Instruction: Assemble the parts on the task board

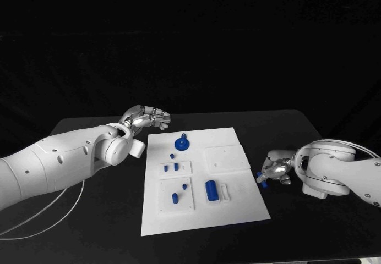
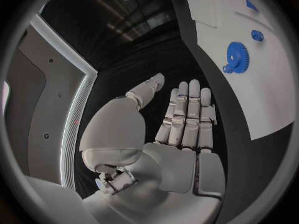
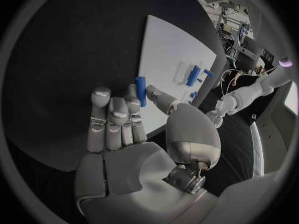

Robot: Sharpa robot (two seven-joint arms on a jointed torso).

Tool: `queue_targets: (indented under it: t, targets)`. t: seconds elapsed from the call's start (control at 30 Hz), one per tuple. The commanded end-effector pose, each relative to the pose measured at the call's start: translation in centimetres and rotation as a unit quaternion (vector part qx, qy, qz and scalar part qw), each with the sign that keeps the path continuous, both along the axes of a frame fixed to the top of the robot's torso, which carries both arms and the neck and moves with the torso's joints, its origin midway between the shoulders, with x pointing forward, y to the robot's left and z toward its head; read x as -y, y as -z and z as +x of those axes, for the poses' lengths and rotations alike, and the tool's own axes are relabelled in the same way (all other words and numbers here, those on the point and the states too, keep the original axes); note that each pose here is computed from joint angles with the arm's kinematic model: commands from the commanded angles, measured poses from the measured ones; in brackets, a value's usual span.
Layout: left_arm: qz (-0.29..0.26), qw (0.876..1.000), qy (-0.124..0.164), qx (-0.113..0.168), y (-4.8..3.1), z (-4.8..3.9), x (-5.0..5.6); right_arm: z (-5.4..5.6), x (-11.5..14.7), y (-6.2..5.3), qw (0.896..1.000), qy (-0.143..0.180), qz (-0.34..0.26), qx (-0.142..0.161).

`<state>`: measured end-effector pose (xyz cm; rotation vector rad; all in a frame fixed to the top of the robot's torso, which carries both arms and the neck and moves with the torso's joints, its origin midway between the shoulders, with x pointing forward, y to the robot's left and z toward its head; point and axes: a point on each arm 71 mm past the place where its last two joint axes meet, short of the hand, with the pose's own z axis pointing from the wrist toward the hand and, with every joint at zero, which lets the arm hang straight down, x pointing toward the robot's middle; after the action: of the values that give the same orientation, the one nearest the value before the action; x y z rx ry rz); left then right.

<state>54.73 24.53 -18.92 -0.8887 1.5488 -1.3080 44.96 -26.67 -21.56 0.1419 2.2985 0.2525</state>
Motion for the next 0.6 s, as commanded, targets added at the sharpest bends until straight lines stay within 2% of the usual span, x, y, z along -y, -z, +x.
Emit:
queue_targets:
  t: [0.03, 0.27, 0.6]
  targets:
    - [-0.004, 1.0, 0.008, 0.001, -0.07, -0.04, 0.3, -0.6, -1.0, -0.1, 0.999, 0.005, 0.033, -0.022]
    - [-0.004, 1.0, 0.008, 0.001, -0.06, -0.05, 0.3, -1.3, -4.0, -0.1, 0.995, -0.003, 0.089, -0.049]
    - [-0.005, 1.0, 0.01, 0.0, -0.05, -0.06, 0.4, -1.5, -7.1, 0.8, 0.992, -0.026, 0.106, -0.061]
